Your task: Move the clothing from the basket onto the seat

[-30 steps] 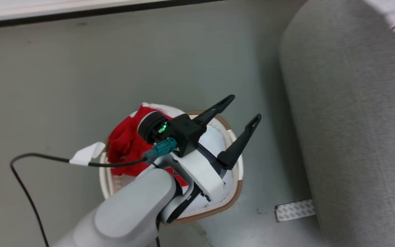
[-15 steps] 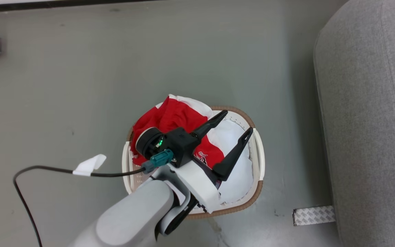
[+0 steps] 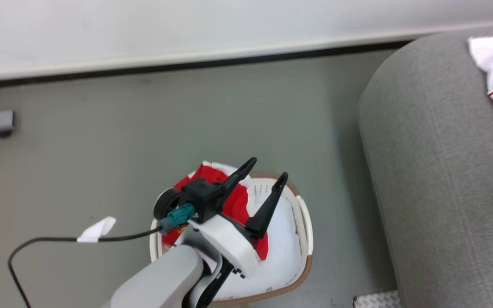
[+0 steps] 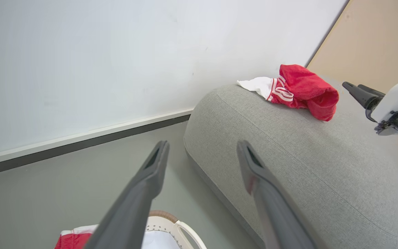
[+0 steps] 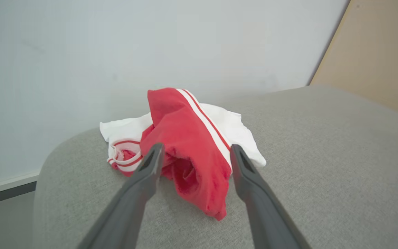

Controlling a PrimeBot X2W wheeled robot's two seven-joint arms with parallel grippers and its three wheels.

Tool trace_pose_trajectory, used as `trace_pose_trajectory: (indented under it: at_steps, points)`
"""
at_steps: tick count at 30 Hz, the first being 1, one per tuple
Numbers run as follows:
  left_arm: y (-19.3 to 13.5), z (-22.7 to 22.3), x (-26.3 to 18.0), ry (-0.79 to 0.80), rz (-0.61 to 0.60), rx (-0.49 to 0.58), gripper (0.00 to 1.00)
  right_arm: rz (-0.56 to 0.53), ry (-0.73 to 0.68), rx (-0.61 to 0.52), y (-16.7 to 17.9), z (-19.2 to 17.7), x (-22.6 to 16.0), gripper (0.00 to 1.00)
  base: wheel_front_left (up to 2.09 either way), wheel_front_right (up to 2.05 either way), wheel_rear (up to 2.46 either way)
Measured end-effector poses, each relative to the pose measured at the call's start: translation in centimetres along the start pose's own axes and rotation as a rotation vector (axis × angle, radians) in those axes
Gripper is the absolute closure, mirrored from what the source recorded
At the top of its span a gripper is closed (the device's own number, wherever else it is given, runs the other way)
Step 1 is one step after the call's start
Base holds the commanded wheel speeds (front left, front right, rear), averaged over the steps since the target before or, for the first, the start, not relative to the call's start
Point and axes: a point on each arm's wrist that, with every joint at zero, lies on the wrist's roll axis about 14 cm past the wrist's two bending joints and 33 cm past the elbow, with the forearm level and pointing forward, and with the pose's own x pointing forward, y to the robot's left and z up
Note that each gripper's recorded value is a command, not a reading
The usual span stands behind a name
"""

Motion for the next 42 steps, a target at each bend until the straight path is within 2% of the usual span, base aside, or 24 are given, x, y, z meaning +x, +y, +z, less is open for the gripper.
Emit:
trace_pose_trajectory:
  at_steps: [10,15,19,27,33,42]
  points:
    - [1.3,3.1,-4.4,-0.063,0.16,0.035,0.0,0.189,-0.167,0.047,4.4,4.7,-6.0,0.0,0.0,0.0,0.0]
    - [2.7,4.4,-7.7,-0.105,0.285,0.033,0.0,0.326,-0.178,0.061,7.6,4.4,-9.7,0.0,0.0,0.0,0.0]
    - [3.9,5.3,-11.2,-0.146,0.387,0.076,0.0,0.439,-0.183,0.076,10.4,4.2,-12.6,0.0,0.0,0.0,0.0]
    - [6.0,4.8,-17.4,-0.176,0.561,0.106,0.0,0.614,-0.148,0.09,14.7,2.5,-17.2,0.0,0.0,0.0,0.0]
    - [6.2,4.2,-19.6,-0.193,0.619,0.096,0.0,0.669,-0.101,0.088,15.6,0.8,-19.3,0.0,0.0,0.0,0.0]
    - [6.3,3.8,-19.8,-0.199,0.623,0.097,0.0,0.684,-0.062,0.114,15.9,-0.3,-19.9,0.0,0.0,0.0,0.0]
